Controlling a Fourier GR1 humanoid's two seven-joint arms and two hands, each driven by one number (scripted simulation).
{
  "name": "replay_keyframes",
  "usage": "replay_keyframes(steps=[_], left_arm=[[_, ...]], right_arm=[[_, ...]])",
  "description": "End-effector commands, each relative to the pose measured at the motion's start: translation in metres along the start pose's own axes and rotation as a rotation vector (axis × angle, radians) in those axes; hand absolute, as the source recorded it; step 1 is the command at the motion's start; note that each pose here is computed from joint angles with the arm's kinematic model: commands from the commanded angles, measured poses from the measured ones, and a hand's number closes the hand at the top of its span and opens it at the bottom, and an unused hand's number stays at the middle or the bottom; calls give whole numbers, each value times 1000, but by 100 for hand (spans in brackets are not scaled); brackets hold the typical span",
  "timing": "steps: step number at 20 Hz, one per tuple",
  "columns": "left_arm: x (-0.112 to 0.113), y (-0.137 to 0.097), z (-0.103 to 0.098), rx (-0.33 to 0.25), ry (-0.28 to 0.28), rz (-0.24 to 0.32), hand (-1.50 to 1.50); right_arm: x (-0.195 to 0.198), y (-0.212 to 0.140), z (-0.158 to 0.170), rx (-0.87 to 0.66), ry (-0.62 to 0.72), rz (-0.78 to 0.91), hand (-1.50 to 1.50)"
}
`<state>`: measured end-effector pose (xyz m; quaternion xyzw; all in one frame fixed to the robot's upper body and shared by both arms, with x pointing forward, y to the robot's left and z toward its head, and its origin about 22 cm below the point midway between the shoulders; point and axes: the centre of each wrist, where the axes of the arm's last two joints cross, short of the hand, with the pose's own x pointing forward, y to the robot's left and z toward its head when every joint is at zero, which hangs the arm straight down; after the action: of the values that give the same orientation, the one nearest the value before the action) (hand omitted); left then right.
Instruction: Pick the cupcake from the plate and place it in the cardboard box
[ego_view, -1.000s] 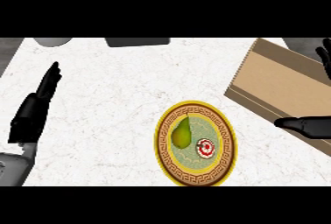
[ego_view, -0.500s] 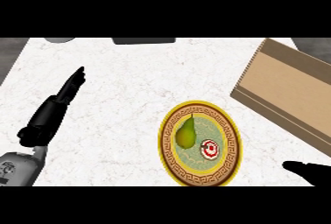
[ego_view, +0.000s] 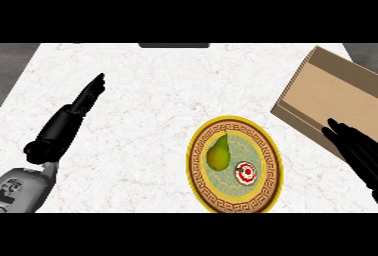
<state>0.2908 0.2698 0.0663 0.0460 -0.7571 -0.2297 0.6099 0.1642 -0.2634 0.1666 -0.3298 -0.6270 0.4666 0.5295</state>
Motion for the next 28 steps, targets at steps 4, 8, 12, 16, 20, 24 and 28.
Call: replay_keyframes(steps=[4, 8, 12, 16, 20, 24, 28], left_arm=[[5, 4, -5, -26, -5, 12, 0], [4, 0, -4, -17, -3, -2, 0], [5, -3, -10, -29, -5, 0, 0], [-6, -19, 7, -24, 8, 6, 0], [-5, -3, -7, -21, -5, 7, 0], [3, -12, 2, -14, 9, 13, 0], [5, -9, -6, -5, 4, 11, 0]], right_arm=[[50, 10, 8, 195, 96, 194, -150], [74, 13, -6, 239, 155, 256, -150], [99, 29, -22, 292, 204, 279, -150], [112, 51, -37, 341, 247, 238, -150], [129, 66, -40, 354, 249, 216, -150], [128, 86, -49, 332, 289, 300, -150], [124, 93, -66, 314, 316, 298, -150]])
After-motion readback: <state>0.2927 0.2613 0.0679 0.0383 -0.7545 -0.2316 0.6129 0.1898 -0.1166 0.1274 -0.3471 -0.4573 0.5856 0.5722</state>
